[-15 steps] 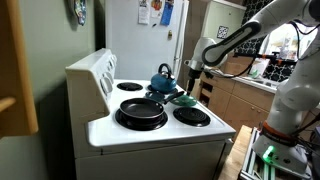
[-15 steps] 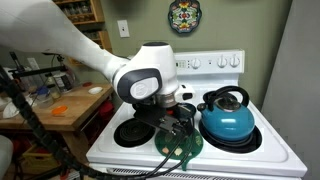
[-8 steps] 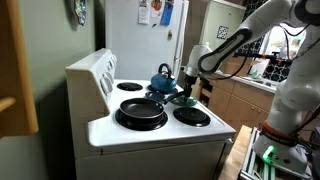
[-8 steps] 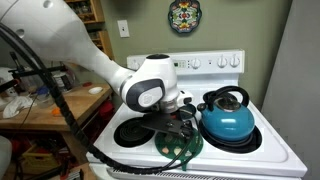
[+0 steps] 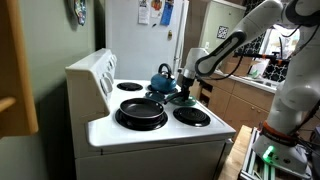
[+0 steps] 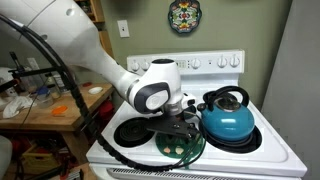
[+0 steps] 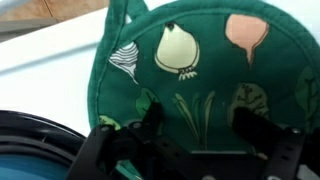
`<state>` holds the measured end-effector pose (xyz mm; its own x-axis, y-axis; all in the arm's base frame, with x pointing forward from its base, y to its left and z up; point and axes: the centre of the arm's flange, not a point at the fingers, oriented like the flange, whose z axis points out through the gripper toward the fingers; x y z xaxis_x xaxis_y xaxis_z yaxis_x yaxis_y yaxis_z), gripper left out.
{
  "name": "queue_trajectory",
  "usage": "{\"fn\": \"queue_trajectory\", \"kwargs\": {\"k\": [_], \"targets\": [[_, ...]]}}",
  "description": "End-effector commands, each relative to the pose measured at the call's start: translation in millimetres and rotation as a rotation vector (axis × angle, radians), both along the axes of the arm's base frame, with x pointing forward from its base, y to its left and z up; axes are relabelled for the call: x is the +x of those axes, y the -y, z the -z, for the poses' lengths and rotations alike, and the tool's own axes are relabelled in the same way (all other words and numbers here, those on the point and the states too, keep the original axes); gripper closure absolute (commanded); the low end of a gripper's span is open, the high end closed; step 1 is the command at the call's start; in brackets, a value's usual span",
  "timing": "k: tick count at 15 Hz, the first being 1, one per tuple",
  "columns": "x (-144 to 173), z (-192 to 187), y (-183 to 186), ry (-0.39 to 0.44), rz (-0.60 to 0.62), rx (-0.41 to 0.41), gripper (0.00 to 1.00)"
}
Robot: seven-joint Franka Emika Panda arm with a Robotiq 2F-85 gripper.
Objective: Use the green pot holder to move the blue kettle to the left
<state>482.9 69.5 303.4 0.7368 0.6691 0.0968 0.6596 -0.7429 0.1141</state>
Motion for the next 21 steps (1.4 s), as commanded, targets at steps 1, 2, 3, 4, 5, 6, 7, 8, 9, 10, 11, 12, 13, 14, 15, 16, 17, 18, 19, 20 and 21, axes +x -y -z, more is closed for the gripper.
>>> {"fn": "queue_trajectory", "kwargs": {"k": [1,2,3,4,5,6,7,8,9,10,11,12,13,14,15,16,17,18,19,20,21], "targets": [[5,17,3,-0.031,-0.023,-0.01,0.56],[6,15,4,-0.032,-0.02,-0.006,0.63],[5,13,4,-0.031,-0.014,-0.004,0.7],[5,12,5,-0.032,-0.014,-0.006,0.79],[4,10,5,-0.031,-0.011,-0.008,0.85],[3,7,6,-0.023,0.004,-0.011,0.68],[1,1,6,-0.02,0.013,-0.007,0.49],[-2,-4,6,-0.015,0.025,-0.006,0.49],[-4,-10,6,-0.004,0.035,-0.007,0.42],[-7,-18,5,0.009,0.038,-0.005,0.36],[-8,-24,4,0.017,0.041,-0.002,0.27],[-10,-30,2,0.026,0.04,0.001,0.21],[-11,-34,1,0.029,0.04,-0.001,0.12],[-8,-32,2,0.029,0.047,-0.01,0.05],[-7,-32,2,0.031,0.055,-0.012,0.01],[-4,-28,3,0.016,0.055,0.004,0.0],[-2,-23,3,0.014,0.061,0.005,0.0],[1,-17,3,0.003,0.058,0.024,0.0],[3,-12,2,-0.004,0.062,0.038,0.0],[4,-8,1,-0.009,0.07,0.041,0.0],[5,-4,-1,-0.013,0.076,0.04,0.0]]}}
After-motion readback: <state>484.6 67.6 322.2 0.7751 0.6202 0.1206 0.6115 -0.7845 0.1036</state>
